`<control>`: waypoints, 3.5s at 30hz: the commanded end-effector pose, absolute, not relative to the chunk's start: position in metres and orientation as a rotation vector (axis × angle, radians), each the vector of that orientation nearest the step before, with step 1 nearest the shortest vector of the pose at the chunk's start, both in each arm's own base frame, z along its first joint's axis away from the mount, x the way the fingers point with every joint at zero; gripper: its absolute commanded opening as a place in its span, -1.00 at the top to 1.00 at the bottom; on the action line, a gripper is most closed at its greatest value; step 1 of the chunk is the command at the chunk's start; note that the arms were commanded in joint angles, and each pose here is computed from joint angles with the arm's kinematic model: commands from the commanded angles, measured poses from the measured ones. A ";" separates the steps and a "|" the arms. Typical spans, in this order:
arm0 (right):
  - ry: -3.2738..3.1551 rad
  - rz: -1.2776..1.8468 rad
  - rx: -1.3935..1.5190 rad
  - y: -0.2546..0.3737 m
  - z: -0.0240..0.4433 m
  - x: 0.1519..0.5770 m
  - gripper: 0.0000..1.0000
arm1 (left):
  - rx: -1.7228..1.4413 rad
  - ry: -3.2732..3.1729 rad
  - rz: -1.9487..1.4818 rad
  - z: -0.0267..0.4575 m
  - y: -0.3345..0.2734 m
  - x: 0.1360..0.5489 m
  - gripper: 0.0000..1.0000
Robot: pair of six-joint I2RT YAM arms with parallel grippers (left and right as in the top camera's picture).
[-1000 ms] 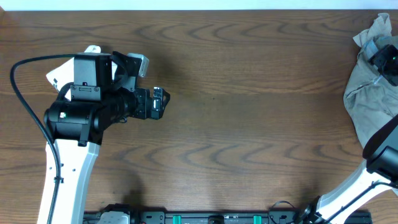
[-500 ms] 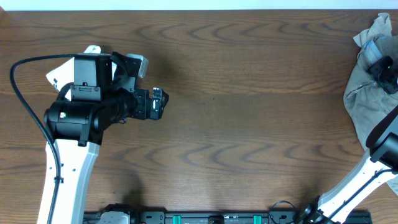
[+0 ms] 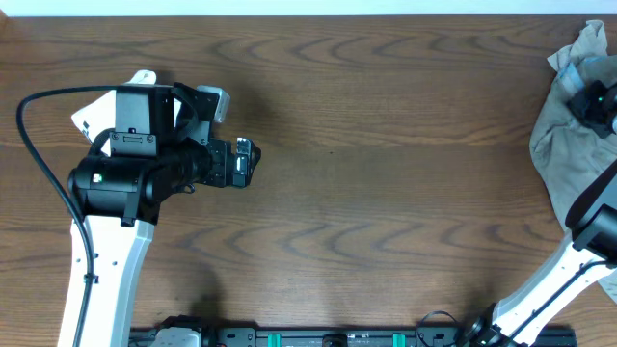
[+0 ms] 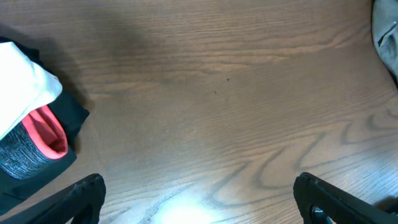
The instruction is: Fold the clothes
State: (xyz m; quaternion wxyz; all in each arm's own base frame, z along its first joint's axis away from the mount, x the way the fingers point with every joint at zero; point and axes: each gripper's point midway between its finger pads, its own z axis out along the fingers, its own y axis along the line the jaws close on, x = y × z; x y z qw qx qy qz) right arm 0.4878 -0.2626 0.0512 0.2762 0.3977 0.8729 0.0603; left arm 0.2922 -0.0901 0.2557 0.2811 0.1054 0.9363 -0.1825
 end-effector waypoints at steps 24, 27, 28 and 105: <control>2.805 0.643 -0.266 0.210 0.127 0.425 0.97 | 0.232 2.444 -0.272 0.276 -0.063 0.289 -0.96; 2.797 0.664 -0.475 0.257 0.124 0.398 0.97 | 0.226 2.439 -0.254 0.277 -0.060 0.289 -0.96; 2.780 0.657 -0.550 0.268 0.124 0.392 0.97 | 0.224 2.439 -0.248 0.277 -0.059 0.289 -0.96; 2.868 -0.140 1.470 -0.262 -0.005 0.330 0.97 | 0.441 3.315 -0.075 -0.002 -0.122 0.298 0.88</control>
